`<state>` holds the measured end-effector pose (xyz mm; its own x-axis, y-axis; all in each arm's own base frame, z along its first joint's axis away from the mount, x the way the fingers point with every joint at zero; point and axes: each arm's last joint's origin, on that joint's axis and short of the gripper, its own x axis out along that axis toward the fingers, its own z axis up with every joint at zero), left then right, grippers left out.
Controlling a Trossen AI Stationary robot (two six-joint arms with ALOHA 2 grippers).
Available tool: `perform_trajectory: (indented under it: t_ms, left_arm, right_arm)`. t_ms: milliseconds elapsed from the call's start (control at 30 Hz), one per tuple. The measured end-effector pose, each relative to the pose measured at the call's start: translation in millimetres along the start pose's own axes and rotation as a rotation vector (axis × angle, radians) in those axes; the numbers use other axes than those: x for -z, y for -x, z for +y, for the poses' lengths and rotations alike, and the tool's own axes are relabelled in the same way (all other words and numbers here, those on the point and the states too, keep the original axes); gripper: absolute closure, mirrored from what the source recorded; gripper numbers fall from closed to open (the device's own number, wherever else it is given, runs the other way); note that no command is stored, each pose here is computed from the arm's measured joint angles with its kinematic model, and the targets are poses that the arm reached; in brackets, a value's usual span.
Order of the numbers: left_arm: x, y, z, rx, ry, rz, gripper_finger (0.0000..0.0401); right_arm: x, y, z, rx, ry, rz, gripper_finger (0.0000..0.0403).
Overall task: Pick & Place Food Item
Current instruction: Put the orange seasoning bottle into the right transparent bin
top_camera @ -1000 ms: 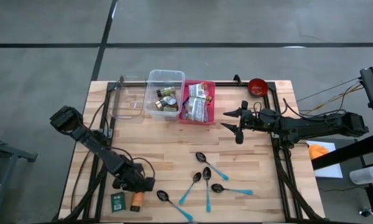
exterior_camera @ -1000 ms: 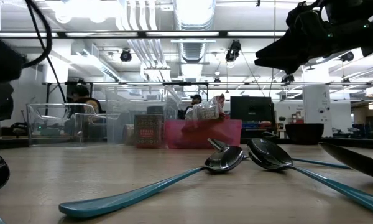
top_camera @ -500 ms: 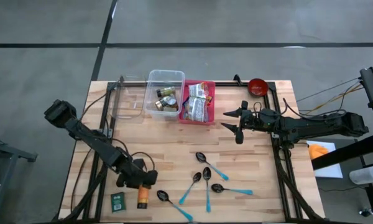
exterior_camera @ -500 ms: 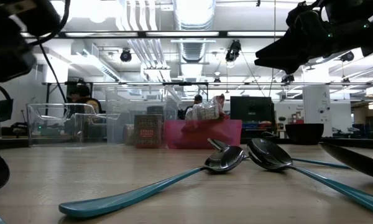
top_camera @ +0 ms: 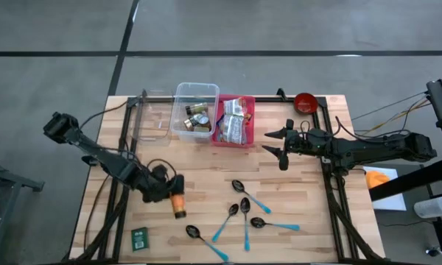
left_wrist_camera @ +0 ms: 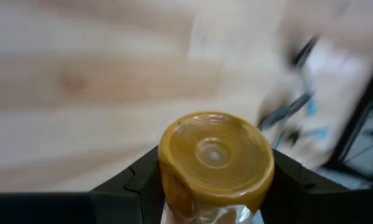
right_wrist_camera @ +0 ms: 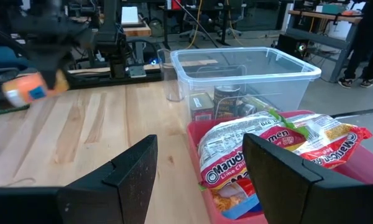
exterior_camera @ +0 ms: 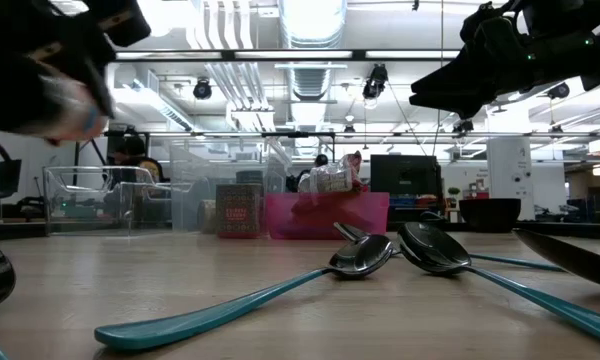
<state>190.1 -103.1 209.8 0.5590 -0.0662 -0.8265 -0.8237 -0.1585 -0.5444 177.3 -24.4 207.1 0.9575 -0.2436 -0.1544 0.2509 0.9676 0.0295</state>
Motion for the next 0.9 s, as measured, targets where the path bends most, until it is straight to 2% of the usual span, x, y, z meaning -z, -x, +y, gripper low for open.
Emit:
perform_trajectory:
  t_ms: [100,233,367,500,633,900]
  left_arm:
    - [-9,6,-5,0.124,-0.050,-0.167,0.0212]
    - [-15,15,-15,0.303,-0.259,-0.462,0.0212]
    - [-16,21,-25,0.395,-0.424,-0.703,0.0212]
    - [-19,25,-32,0.400,-0.512,-0.889,0.0212]
    - [-25,28,-37,0.405,-0.475,-1.006,0.0212]
    - [-40,26,-47,0.213,-0.709,-1.127,0.0212]
  right_arm:
    - [0,0,0,0.000,0.000,0.000,0.0168]
    - [0,0,0,0.000,0.000,0.000,0.0168]
    - [0,0,0,0.000,0.001,0.000,0.0168]
    - [0,0,0,0.000,0.001,0.000,0.0168]
    - [0,0,0,0.000,0.001,0.000,0.0168]
    - [0,0,0,0.000,-0.001,0.000,0.0168]
